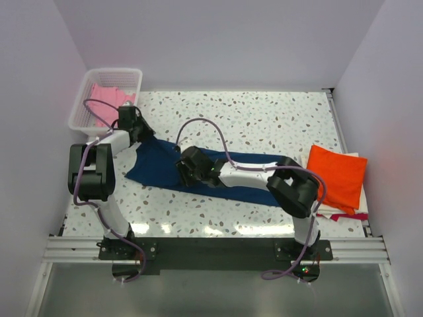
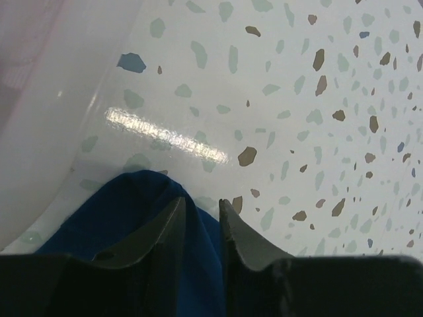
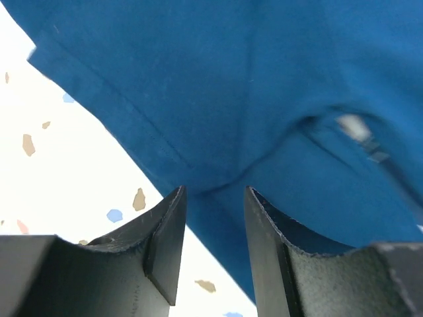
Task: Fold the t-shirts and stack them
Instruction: Fold the tshirt
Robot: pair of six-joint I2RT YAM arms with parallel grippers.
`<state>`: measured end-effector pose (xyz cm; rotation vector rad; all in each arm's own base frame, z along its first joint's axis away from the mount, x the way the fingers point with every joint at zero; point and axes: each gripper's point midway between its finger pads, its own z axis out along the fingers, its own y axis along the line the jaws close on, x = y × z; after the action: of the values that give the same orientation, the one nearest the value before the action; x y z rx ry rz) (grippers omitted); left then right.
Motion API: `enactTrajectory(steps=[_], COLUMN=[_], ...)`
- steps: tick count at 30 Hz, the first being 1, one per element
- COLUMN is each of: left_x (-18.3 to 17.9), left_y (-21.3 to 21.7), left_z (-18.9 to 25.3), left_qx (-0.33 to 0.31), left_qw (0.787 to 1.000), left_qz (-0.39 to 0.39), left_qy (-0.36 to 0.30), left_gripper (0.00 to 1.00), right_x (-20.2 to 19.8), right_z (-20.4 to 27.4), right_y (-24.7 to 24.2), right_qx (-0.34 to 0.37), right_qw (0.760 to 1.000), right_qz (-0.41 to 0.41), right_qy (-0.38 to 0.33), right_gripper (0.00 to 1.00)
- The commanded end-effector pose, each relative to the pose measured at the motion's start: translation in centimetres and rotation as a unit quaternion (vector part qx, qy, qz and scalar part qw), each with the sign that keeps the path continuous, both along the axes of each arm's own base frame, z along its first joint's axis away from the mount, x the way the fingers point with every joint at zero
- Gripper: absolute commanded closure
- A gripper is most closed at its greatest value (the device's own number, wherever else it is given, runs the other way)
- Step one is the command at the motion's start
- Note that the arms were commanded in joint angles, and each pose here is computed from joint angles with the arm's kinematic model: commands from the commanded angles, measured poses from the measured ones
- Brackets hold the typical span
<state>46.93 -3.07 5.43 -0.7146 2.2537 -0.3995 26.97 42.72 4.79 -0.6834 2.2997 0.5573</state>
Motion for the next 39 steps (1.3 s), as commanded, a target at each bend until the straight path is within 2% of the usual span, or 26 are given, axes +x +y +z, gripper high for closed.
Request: enactTrajectory(steps=[1, 4, 7, 11, 14, 18, 21, 25, 31, 35, 39], left_x=[2.0, 2.1, 2.1, 1.4, 0.4, -1.5, -3.5, -7.0, -10.8, -11.4, -10.5], left_y=[-0.6, -1.3, -1.6, -2.1, -2.3, -5.3, -6.7, -7.2, -6.9, -5.9, -5.6], left_z=[3.3, 4.3, 5.4, 7.1, 8.3, 9.2, 7.8, 4.0, 0.6, -0.9, -2.7], left_qx=[-0.008, -0.016, -0.019, -0.016, -0.01, -0.003, -0.021, -0.031, -0.041, -0.037, -0.024], left_qw=[0.998, 0.996, 0.995, 0.993, 0.993, 0.99, 0.992, 0.997, 0.999, 0.998, 0.996], left_qz=[-0.032, -0.05, -0.062, -0.074, -0.075, -0.099, -0.098, -0.069, -0.009, 0.036, 0.054], left_qy=[-0.055, -0.071, -0.082, -0.094, -0.095, -0.096, -0.072, -0.023, 0.016, 0.033, 0.065], left_gripper=[0.68, 0.61, 0.59, 0.59, 0.59, 0.63, 0.68, 0.73, 0.76, 0.76, 0.76], right_x=[1.6, 2.3, 3.4, 5.2, 6.5, 6.6, 6.3, 6.5, 6.6, 5.9, 4.4], right_z=[6.7, 9.0, 10.1, 10.5, 9.1, 7.5, 5.5, 3.8, 0.7, -2.2, -4.8], right_y=[-1.3, -3.5, -6.3, -13.0, -19.3, -28.2, -32.0, -32.6, -32.5, -32.1, -32.0], right_qx=[0.038, 0.038, 0.024, -0.009, -0.022, -0.069, -0.09, -0.09, -0.119, -0.125, -0.129], right_qw=[0.996, 0.994, 0.989, 0.976, 0.959, 0.927, 0.911, 0.912, 0.906, 0.901, 0.888], right_qz=[-0.055, -0.088, -0.132, -0.215, -0.281, -0.368, -0.4, -0.396, -0.396, -0.397, -0.412], right_qy=[-0.055, -0.06, -0.06, -0.031, -0.003, 0.013, 0.041, 0.059, 0.094, 0.125, 0.157], right_gripper=[0.56, 0.55, 0.54, 0.54, 0.54, 0.53, 0.53, 0.53, 0.55, 0.56, 0.56])
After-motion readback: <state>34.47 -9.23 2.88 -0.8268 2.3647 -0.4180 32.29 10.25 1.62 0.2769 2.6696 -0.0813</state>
